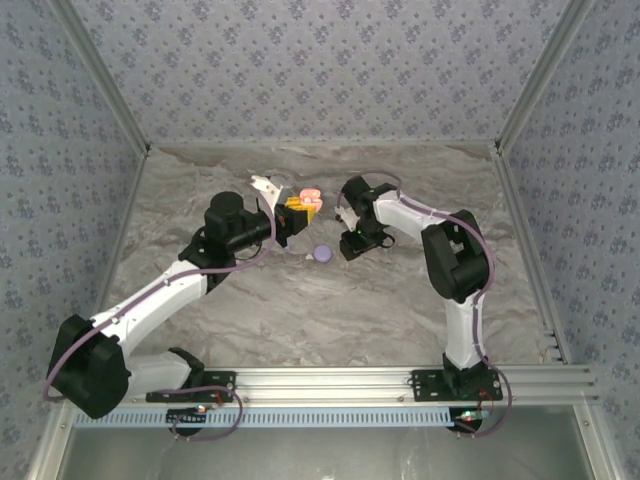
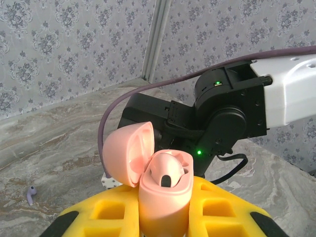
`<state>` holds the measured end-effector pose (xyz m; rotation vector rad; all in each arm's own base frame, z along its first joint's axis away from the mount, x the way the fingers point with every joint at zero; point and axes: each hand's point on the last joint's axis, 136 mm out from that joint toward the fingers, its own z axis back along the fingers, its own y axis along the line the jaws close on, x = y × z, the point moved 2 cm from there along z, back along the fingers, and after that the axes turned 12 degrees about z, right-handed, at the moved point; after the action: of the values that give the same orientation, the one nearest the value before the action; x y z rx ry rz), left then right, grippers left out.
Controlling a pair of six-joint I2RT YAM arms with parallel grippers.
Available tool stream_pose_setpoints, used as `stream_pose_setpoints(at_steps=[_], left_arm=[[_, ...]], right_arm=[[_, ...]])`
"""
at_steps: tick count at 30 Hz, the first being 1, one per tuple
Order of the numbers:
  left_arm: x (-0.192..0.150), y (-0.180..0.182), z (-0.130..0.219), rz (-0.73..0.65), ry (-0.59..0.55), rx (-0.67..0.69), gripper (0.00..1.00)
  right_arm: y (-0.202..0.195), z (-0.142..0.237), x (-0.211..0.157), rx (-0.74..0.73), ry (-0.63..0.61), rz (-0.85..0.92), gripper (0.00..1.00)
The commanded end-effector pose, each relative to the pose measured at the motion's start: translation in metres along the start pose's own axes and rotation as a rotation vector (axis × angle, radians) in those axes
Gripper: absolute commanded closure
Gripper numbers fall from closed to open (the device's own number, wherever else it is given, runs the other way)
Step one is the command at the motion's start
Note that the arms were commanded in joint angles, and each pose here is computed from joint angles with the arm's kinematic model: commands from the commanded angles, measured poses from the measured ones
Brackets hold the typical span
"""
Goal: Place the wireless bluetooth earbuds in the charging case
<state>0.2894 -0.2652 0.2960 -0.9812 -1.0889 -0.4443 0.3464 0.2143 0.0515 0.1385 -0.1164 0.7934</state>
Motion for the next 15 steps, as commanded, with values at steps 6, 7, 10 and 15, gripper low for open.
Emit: stream_pose_setpoints(at_steps=[6,7,10,15], left_arm=[[0.01,-0.0087,0.0059,-0.034,-0.033,-0.017,0.93],[0.01,-0.0082,0.006,-0.033,-0.033,-0.015,0.94],[0.0105,-0.0084,0.0061,-0.035,-0.034,-0.016,0.94],[0.0097,-0.0083,0.0065,-0.033,-0.031,-0.015,0.93]], right_arm=[[-0.0021,-0.0023,0.0056,-0.039,0.035,0.021,0.54],[-0.0018,-0.003,0.0066,-0.038,0.036,0.023,0.55],[-0.0013,-0.0063,0.0073,-0.041,0.051,0.026,0.55],[-0.0014,-0.0096,0.0082,-0.056,0.065,0.031,0.56]])
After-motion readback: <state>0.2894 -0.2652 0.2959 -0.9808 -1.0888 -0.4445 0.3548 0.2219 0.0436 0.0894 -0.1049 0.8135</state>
